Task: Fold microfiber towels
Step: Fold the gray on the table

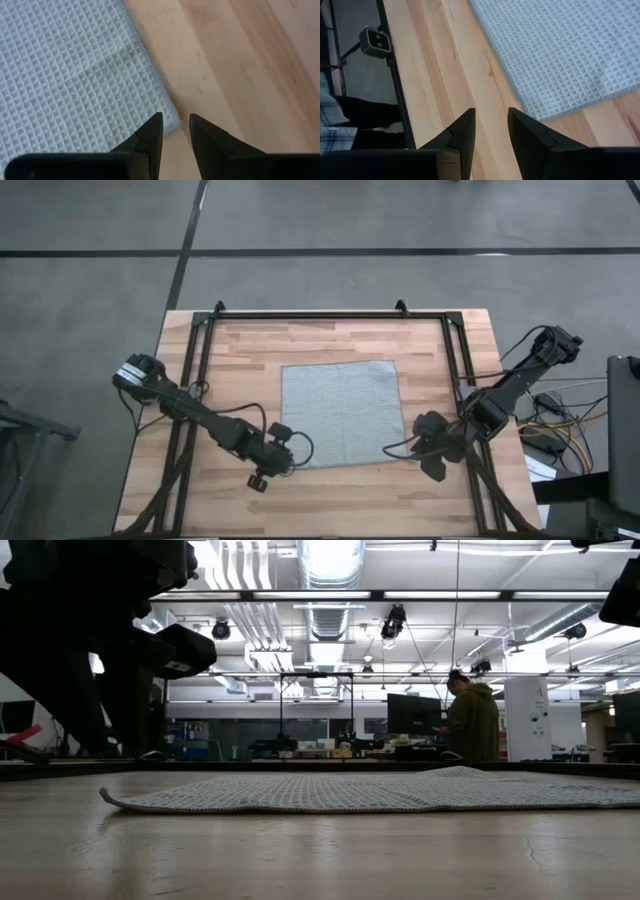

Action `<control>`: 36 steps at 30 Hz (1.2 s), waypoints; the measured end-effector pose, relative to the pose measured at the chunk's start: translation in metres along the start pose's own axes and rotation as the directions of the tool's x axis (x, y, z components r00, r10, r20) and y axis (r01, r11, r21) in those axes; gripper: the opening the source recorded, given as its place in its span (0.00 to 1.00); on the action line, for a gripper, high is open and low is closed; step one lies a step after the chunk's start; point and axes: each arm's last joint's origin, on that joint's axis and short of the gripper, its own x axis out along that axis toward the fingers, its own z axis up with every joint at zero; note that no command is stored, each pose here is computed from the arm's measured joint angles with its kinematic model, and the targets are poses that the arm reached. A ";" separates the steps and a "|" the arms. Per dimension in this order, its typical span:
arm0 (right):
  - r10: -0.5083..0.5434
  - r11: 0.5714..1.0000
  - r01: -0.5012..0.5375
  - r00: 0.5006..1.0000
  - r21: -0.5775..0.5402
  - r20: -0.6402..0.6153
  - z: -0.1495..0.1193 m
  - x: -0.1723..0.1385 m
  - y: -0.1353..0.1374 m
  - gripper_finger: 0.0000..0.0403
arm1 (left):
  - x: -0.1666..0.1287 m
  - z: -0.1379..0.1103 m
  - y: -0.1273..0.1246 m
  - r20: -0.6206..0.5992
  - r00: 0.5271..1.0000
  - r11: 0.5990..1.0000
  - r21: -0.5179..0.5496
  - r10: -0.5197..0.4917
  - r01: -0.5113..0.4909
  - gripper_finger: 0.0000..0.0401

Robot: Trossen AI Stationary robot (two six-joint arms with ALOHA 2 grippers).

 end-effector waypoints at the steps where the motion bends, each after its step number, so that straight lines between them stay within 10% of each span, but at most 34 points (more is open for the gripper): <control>1: -0.005 1.000 0.005 1.000 0.003 0.010 0.000 0.000 0.000 0.28 | 0.000 0.000 0.000 0.002 1.000 1.000 0.000 -0.001 0.001 0.25; 36: -0.056 0.998 0.055 0.997 0.013 0.053 -0.003 0.006 -0.008 0.28 | 0.027 -0.006 -0.006 -0.062 0.998 0.994 0.109 0.022 -0.015 0.25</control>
